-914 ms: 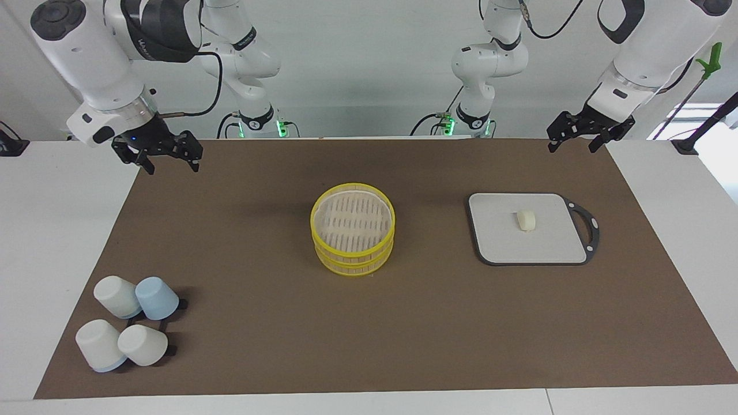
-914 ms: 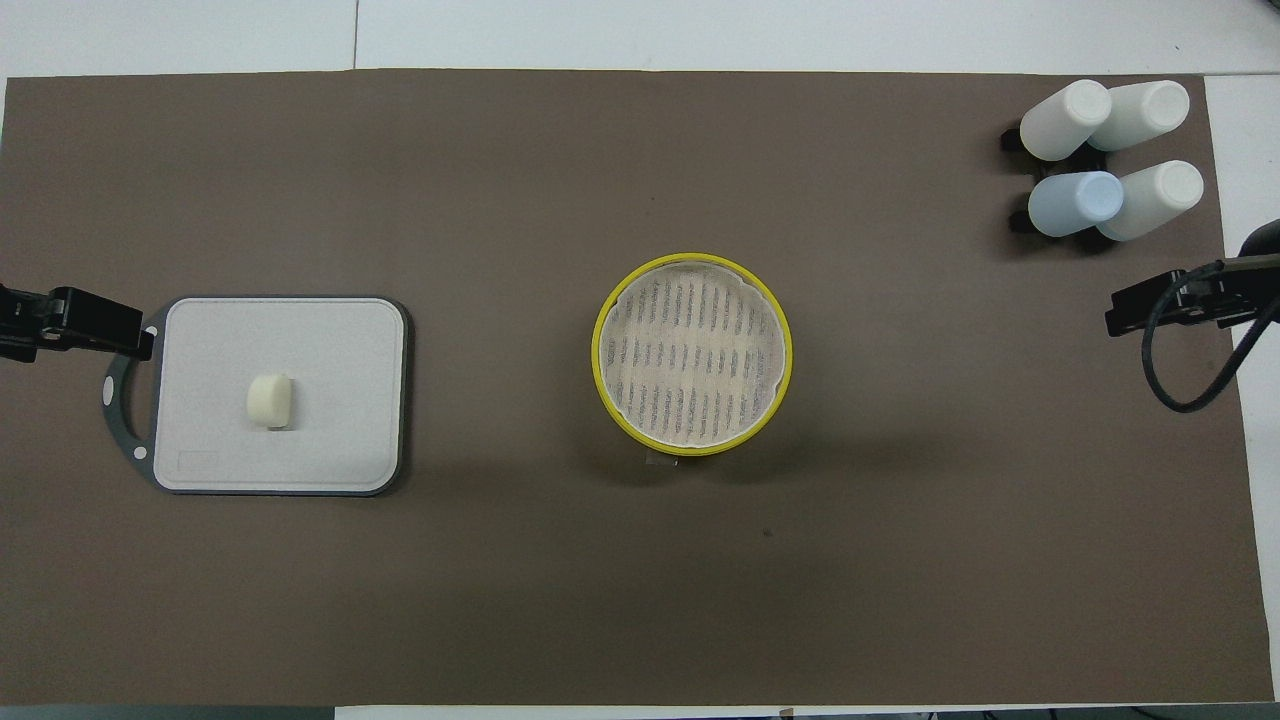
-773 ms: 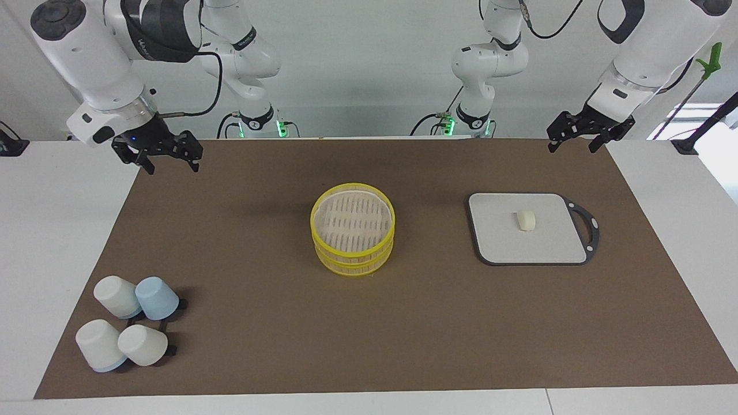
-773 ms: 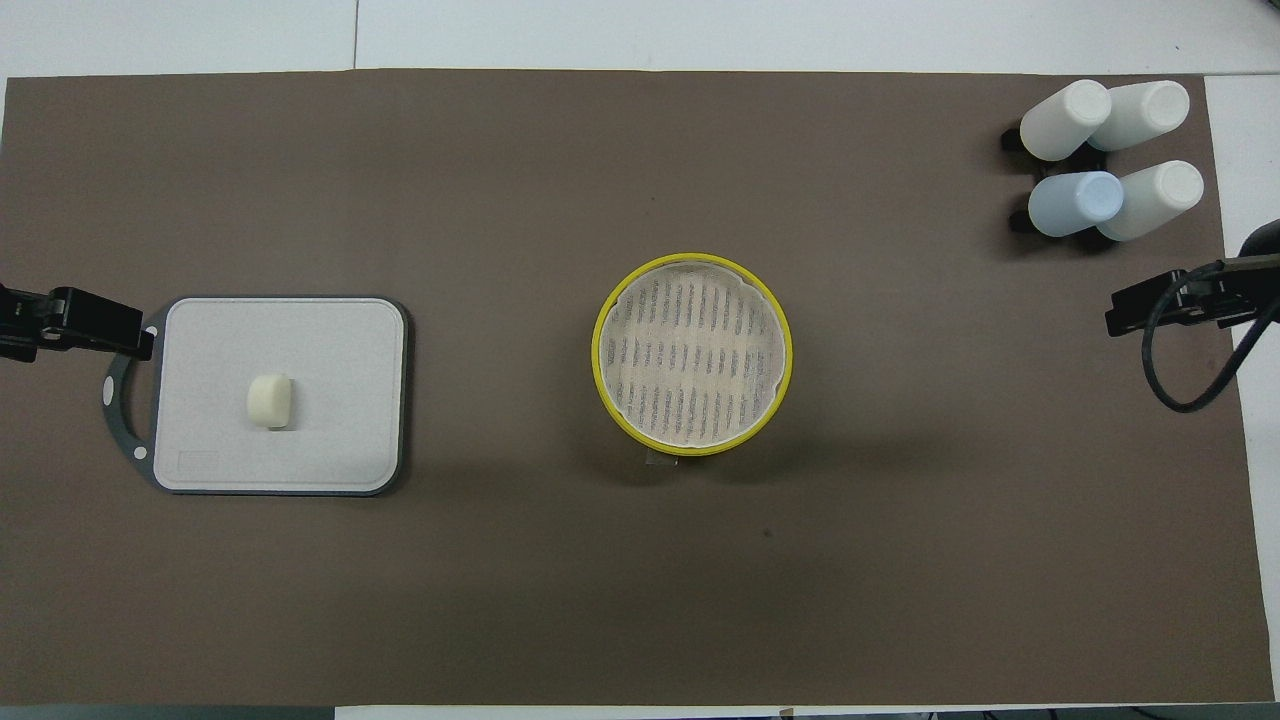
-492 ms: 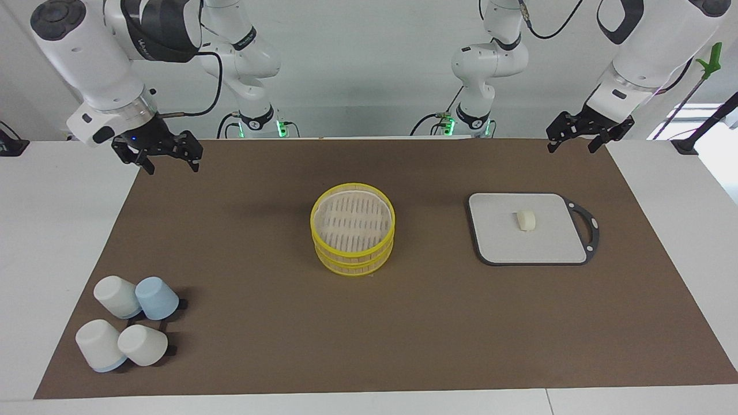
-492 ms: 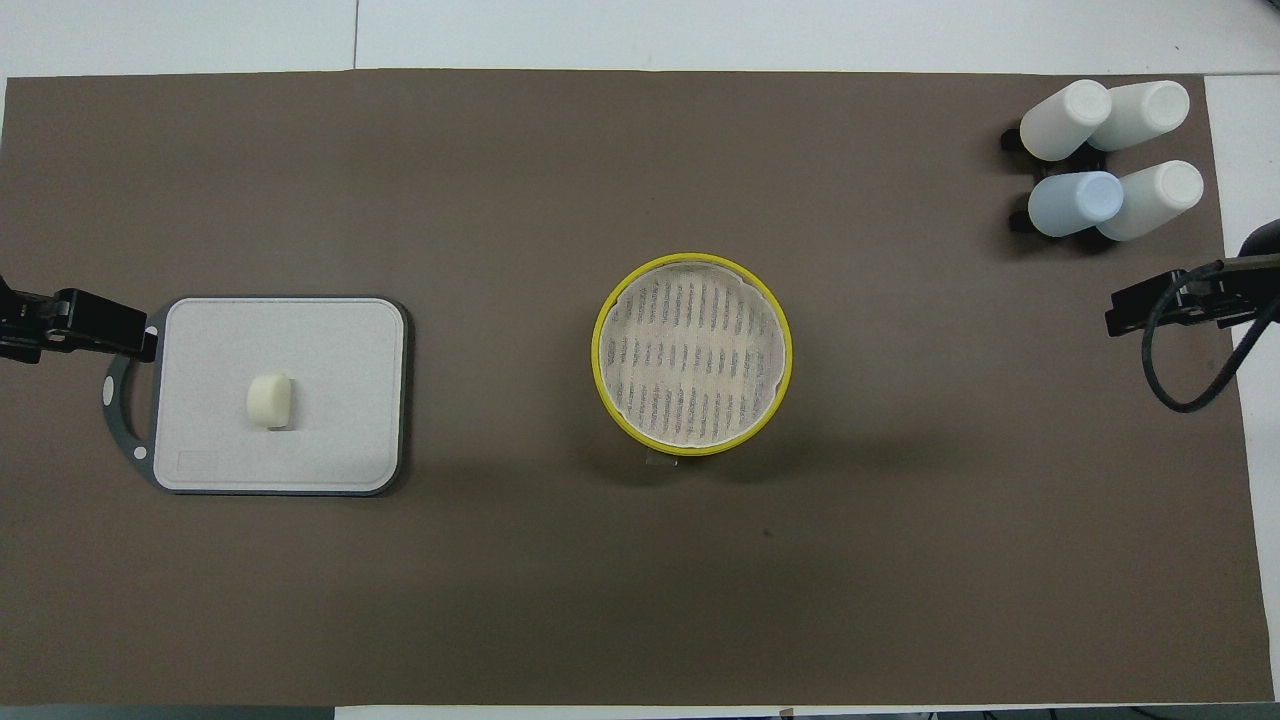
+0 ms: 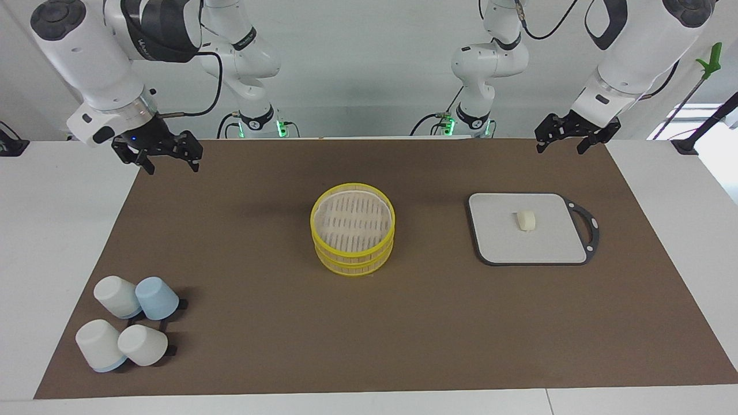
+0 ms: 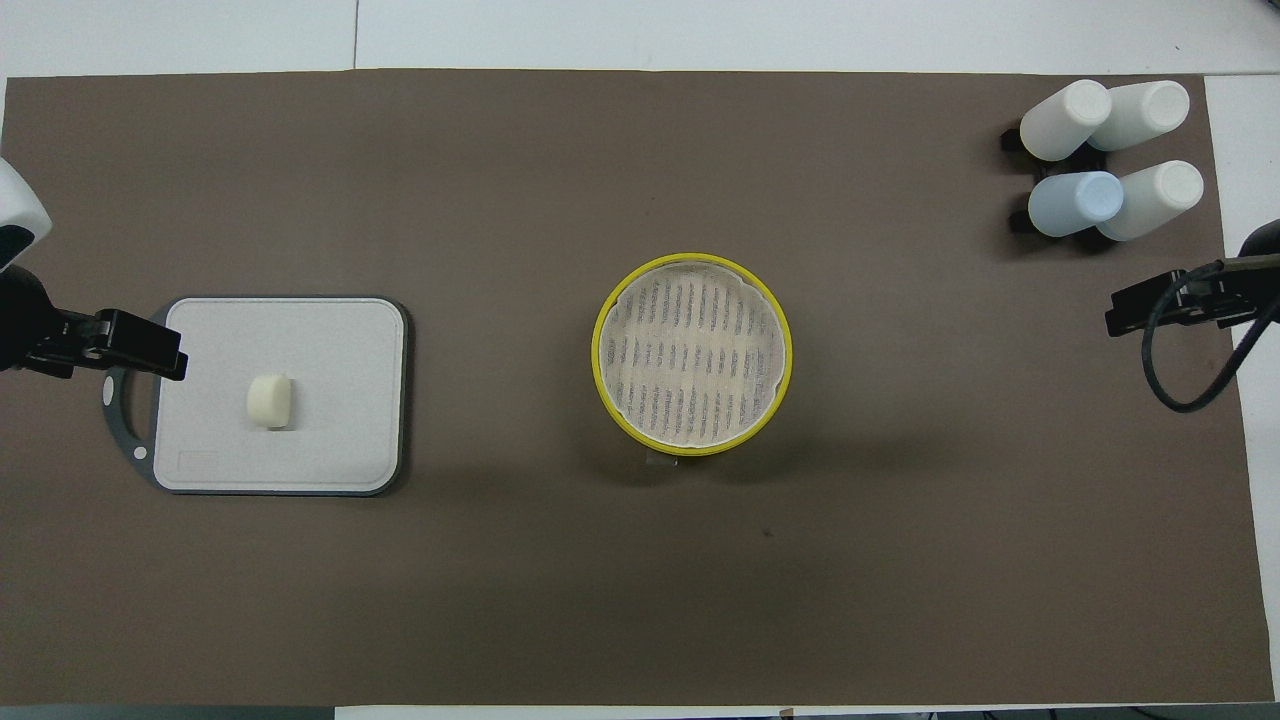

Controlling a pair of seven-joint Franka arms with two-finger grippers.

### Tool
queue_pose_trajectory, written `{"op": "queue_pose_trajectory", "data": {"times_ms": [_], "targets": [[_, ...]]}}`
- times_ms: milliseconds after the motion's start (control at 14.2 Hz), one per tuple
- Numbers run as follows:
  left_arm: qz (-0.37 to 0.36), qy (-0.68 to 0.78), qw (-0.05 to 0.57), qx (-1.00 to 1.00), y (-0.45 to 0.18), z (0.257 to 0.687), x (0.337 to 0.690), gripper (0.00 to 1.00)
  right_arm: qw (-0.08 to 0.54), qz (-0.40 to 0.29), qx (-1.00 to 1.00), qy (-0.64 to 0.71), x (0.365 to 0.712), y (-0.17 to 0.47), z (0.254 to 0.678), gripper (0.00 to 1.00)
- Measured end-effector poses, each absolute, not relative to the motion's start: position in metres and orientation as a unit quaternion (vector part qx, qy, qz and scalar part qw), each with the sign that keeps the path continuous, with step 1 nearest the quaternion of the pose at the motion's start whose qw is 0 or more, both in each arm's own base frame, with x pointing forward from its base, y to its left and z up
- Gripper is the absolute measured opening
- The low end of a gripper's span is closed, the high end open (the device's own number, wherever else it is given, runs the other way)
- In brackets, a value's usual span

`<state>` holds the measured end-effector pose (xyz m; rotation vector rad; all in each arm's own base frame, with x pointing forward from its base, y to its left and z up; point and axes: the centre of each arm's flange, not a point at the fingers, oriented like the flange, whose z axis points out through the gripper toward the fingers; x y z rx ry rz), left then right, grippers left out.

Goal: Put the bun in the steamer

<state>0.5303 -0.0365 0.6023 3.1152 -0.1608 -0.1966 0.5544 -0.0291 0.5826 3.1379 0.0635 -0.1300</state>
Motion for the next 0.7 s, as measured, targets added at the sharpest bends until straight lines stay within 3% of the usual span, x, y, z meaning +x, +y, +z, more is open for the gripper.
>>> {"op": "queue_pose_trajectory", "data": {"times_ms": [703], "targets": [[-0.027, -0.024, 0.007, 0.999, -0.009, 0.518, 0.533, 1.0, 0.003, -0.005, 0.999, 0.039, 0.563, -0.014, 0.588, 0.99]]}}
